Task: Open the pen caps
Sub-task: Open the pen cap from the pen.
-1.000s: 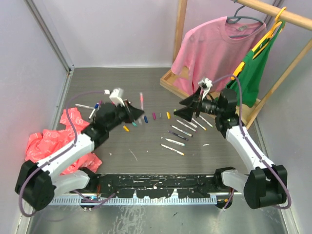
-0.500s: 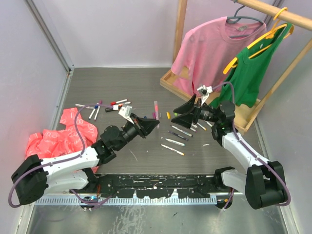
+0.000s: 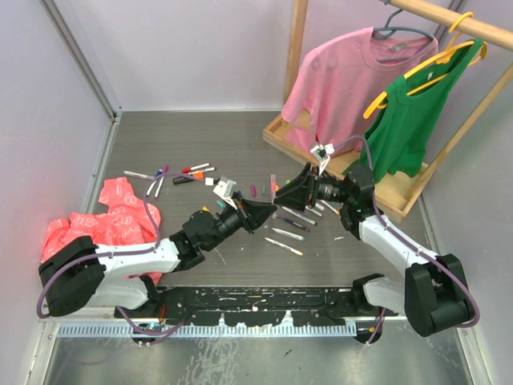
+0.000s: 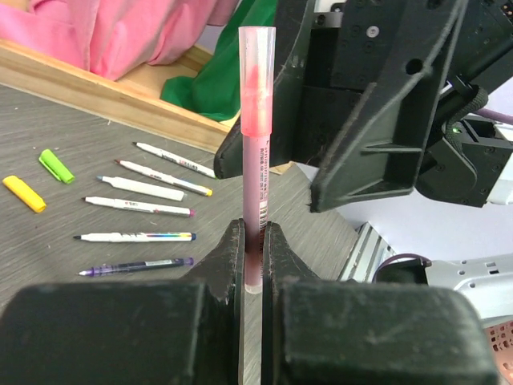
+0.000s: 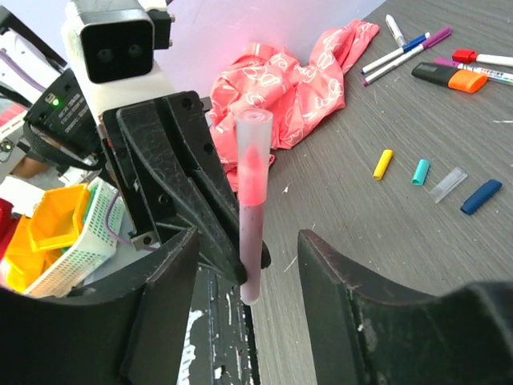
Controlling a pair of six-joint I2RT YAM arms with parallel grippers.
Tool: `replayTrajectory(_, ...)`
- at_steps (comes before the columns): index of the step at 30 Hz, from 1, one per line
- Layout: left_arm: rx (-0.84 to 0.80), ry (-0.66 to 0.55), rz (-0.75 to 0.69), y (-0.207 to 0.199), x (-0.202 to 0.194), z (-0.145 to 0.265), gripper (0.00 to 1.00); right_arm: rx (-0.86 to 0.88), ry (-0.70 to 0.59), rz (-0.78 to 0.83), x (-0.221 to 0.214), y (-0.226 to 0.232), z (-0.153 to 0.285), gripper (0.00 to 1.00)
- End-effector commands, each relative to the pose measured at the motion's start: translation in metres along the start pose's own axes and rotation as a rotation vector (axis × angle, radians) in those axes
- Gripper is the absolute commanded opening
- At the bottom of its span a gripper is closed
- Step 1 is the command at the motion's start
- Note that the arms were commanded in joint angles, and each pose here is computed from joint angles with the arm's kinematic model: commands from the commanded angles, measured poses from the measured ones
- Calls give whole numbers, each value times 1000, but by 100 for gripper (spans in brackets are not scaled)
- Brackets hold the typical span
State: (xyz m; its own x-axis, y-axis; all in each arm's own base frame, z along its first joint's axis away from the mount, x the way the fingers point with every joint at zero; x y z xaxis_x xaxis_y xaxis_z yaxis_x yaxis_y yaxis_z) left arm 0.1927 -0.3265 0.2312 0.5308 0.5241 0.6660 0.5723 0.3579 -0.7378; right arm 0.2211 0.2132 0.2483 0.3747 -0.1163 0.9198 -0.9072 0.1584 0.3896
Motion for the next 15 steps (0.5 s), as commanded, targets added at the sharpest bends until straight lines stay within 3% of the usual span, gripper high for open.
replayTrajectory(1, -107, -116, 10, -33, 27, -11, 0, -17, -32, 24, 18, -1, -6, 54)
replayTrajectory(15, -80, -95, 27, -27, 15, -20, 0, 13, -10, 35, 10, 3, -13, 28)
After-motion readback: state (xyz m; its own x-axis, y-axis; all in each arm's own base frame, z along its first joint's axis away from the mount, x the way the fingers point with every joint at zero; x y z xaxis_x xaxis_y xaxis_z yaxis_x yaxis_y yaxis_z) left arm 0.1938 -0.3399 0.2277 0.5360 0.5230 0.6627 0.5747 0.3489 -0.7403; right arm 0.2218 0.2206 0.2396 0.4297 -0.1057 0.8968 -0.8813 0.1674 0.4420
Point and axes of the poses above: each gripper's point midway between its finger pads, its own z axis back along the fingers, its own y axis along the line the jaws close on, x = y × z, the point moved 3 cm from there along z, back along the fingers, and after that the axes turned 12 degrees about z, right-handed, at the moved point
